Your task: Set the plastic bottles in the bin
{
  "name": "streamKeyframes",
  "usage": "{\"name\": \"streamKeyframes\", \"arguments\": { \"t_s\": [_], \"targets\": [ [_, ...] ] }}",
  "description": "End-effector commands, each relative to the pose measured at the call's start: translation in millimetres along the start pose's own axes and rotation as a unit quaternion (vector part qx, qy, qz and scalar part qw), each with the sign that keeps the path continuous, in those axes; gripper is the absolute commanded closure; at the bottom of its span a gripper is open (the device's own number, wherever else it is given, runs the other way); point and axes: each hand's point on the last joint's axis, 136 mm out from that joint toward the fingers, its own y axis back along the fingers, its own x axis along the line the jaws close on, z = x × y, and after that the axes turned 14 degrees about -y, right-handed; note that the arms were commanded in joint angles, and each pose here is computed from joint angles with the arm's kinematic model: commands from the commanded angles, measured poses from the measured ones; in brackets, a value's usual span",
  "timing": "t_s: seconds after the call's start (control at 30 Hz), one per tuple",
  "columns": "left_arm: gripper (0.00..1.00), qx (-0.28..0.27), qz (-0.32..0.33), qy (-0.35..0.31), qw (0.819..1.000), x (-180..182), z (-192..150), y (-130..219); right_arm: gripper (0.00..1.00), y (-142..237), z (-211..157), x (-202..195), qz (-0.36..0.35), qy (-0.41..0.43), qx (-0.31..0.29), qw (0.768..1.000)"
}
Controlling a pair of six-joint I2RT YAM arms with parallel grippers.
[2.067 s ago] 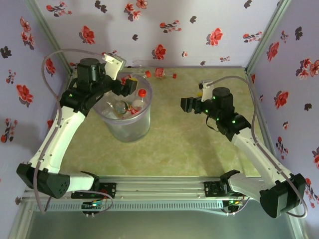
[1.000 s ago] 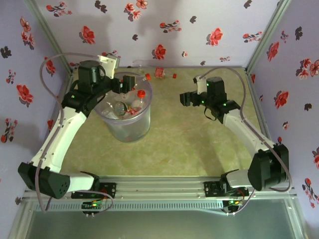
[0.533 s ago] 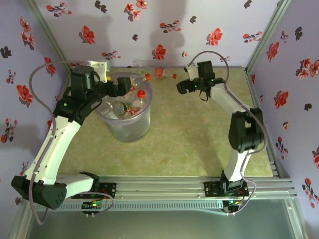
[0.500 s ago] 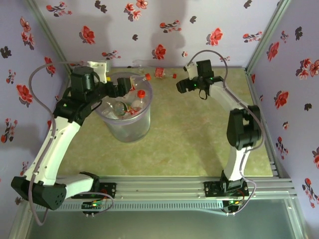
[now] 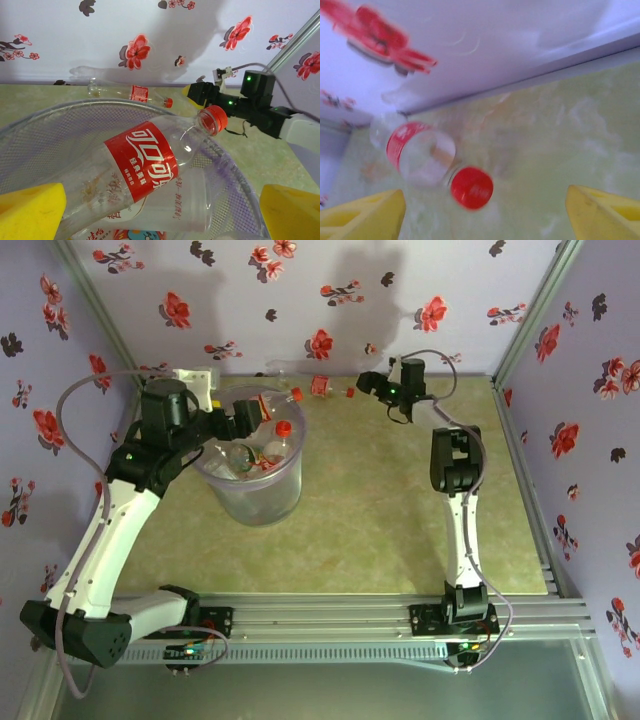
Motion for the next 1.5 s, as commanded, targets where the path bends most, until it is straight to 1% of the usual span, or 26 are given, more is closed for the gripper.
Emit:
{"name": "streamKeyframes", "arguments": {
  "t_s": [0.0, 0.1, 0.3, 0.4, 0.5, 0.57, 0.6, 0.7, 0.77, 0.87, 1.03, 1.1, 1.17, 1.3, 1.47],
  "targets": [
    [0.0, -0.015, -0.003, 0.004, 1.0, 0.1, 7.3, 3.4, 0.17, -10.4, 16.3, 39.9, 0.088, -0.072, -0.02, 0.993],
    [0.0, -0.018, -0.002, 0.005, 1.0, 0.8, 7.7, 4.5, 0.17, -21.4, 8.8, 33.7, 0.078, -0.077, -0.018, 0.994],
    [0.01, -0.02, -0.001, 0.01, 1.0, 2.2, 8.5, 2.5, 0.18, -36.2, -1.2, 28.9, 0.082, -0.087, -0.006, 0.993],
    [0.01, -0.024, -0.003, 0.012, 1.0, 1.7, 10.2, 2.1, 0.19, -42.8, -8.3, 26.5, 0.061, -0.078, 0.001, 0.995],
    [0.01, -0.028, -0.003, 0.011, 1.0, 1.5, 11.7, 3.3, 0.19, -47.1, -19.7, 27.1, 0.009, -0.013, 0.01, 1.0],
    [0.0, -0.028, -0.004, 0.009, 1.0, 1.0, 11.5, 3.5, 0.19, -51.2, -30.0, 27.0, -0.031, 0.056, 0.014, 0.998],
    [0.01, -0.028, -0.003, 0.009, 1.0, 1.6, 11.5, 3.2, 0.19, -52.7, -32.1, 23.4, -0.041, 0.069, 0.016, 0.997],
    [0.01, -0.025, -0.003, 0.007, 1.0, 1.8, 10.1, 2.1, 0.2, -57.7, -35.5, 24.5, -0.014, 0.053, 0.027, 0.998],
    [0.0, -0.024, -0.003, 0.006, 1.0, 1.7, 9.5, 1.6, 0.23, -58.8, -44.0, 29.2, 0.009, 0.046, 0.046, 0.998],
    [0.0, -0.024, -0.002, 0.006, 1.0, 2.1, 9.8, 1.9, 0.23, -57.6, -53.9, 38.3, 0.022, 0.064, 0.055, 0.996],
    [0.0, -0.026, -0.003, 0.005, 1.0, 1.7, 11.5, 2.9, 0.23, -54.5, -56.5, 32.8, -0.028, 0.103, 0.057, 0.993],
    [0.0, -0.027, -0.004, 0.004, 1.0, 1.0, 12.6, 3.8, 0.23, -53.1, -62.1, 30.4, -0.056, 0.125, 0.067, 0.988],
    [0.01, -0.028, -0.004, 0.005, 1.0, 0.9, 13.3, 4.3, 0.22, -53.8, -72.6, 33.4, -0.054, 0.13, 0.086, 0.986],
    [0.0, -0.028, -0.007, 0.008, 1.0, 0.7, 12.6, 2.2, 0.22, -55.5, -82.4, 39.5, -0.041, 0.132, 0.1, 0.985],
    [0.01, -0.03, -0.007, 0.009, 0.999, 0.3, 13.8, 3.4, 0.22, -56.3, -93.8, 41.7, -0.057, 0.151, 0.113, 0.98]
  ]
}}
